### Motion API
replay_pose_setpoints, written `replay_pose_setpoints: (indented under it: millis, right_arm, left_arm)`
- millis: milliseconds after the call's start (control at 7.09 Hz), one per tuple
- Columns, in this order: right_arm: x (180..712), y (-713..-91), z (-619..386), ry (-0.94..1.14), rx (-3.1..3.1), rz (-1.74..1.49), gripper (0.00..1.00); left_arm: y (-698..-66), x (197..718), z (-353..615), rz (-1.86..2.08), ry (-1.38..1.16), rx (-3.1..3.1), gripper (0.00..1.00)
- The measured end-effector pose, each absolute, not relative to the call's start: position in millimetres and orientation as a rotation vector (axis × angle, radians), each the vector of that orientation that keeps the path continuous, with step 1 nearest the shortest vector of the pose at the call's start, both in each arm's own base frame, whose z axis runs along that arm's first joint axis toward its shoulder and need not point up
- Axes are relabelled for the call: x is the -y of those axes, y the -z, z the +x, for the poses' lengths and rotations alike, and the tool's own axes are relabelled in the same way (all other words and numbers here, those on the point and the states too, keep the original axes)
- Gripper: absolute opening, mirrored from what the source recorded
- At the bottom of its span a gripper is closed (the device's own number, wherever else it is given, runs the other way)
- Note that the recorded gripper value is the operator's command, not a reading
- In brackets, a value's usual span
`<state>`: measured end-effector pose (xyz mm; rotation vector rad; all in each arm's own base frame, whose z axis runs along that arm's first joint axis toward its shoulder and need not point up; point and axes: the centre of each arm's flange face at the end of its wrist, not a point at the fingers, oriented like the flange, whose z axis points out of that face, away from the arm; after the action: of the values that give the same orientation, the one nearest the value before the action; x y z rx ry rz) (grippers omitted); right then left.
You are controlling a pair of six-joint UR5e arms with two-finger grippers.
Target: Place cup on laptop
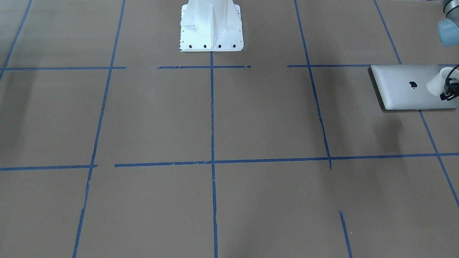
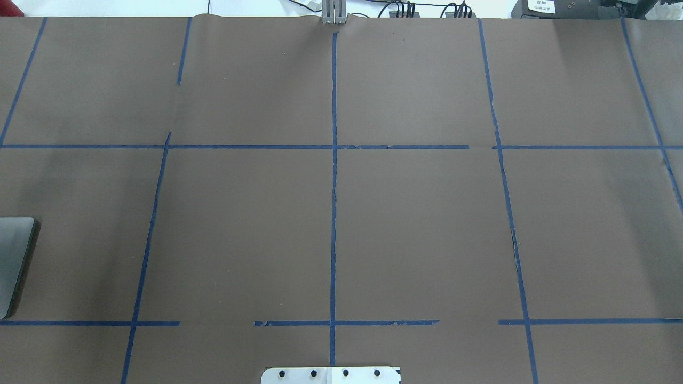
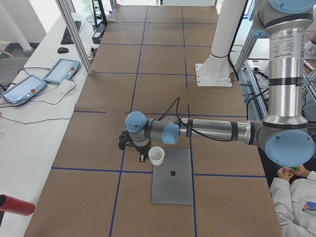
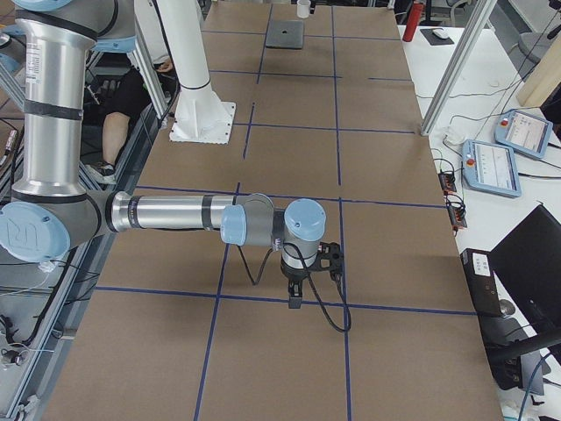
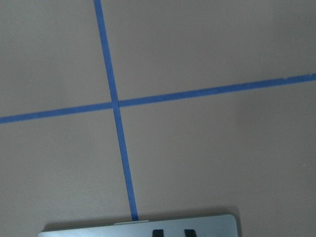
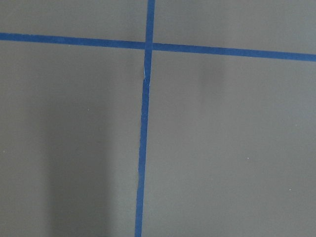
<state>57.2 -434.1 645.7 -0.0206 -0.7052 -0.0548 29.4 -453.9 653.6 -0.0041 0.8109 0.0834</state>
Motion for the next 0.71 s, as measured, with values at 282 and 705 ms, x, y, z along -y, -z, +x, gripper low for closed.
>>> replay_pose_setpoints:
  millis: [282,705]
  right_arm:
    - [434,-646,57,0.055,0.706,-0.021,1.0]
    - [434,-646,57,0.055,0.705,-0.021,1.0]
  left_arm:
    - [-705,425,26,0.029,-0.013,-0.813,0.0]
    - [-743,406,47,0.038,0.024,-0.823,0.0]
